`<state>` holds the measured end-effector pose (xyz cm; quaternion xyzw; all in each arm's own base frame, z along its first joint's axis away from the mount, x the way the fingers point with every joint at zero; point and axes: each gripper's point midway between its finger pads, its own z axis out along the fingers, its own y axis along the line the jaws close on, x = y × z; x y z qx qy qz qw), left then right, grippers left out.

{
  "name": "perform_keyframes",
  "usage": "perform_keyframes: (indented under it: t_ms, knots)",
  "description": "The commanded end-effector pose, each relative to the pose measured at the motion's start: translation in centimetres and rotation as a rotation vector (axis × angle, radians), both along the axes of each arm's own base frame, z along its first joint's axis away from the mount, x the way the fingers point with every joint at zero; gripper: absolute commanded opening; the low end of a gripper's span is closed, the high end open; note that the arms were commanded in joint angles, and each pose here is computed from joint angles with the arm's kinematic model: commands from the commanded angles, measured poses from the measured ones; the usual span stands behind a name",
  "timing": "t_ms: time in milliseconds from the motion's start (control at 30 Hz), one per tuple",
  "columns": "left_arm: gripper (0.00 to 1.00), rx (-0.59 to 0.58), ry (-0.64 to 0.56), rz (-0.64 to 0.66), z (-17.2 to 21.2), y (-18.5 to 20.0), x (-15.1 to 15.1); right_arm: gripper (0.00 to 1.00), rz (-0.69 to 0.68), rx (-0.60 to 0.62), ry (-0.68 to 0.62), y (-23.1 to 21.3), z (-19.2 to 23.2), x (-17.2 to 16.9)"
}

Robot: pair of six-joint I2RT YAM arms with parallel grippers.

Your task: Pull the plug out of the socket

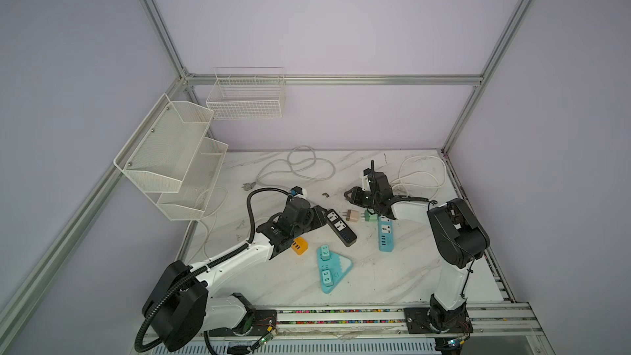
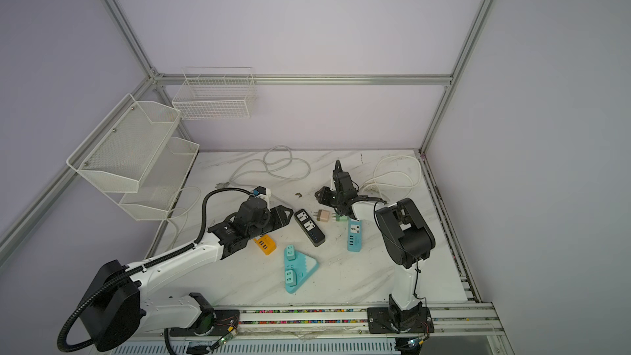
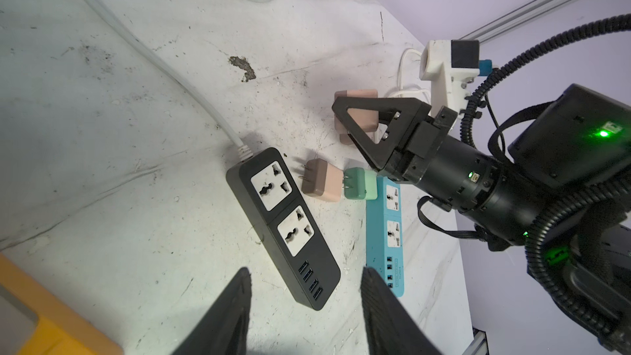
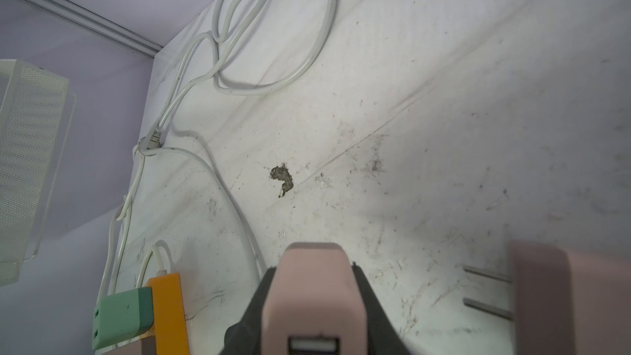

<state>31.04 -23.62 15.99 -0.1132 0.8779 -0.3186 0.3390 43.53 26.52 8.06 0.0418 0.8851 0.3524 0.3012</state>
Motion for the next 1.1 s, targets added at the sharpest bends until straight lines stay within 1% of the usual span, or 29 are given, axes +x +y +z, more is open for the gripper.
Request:
perform_keyframes:
  t_ms: [0, 267, 667, 800, 933, 1067]
  knots:
    - [0.55, 0.026, -0.007, -0.005, -0.9, 0.7, -0.6, 0.18, -0.016, 0.042, -0.041, 0.5, 1.2, 1.8]
    - [0.57, 0.034, 0.002, 0.003, -1.4, 1.0, -0.8, 0.21, -0.020, 0.024, -0.012, 0.8, -0.6, 2.7]
    - [0.59, 0.039, 0.018, 0.005, -2.0, 1.0, -0.8, 0.25, -0.021, -0.001, 0.015, 0.9, -2.4, 3.4]
    - [0.59, 0.037, 0.018, 0.003, -2.0, 1.0, -0.7, 0.32, -0.029, -0.026, 0.024, 0.5, -2.9, 3.5]
    - [0.59, 0.035, 0.021, 0.003, -2.0, 1.0, -0.8, 0.41, -0.029, -0.051, 0.031, 0.3, -3.2, 3.5]
    - [0.59, 0.031, 0.018, 0.005, -1.8, 1.0, -0.8, 0.48, -0.041, -0.096, 0.046, -0.2, -3.4, 3.6]
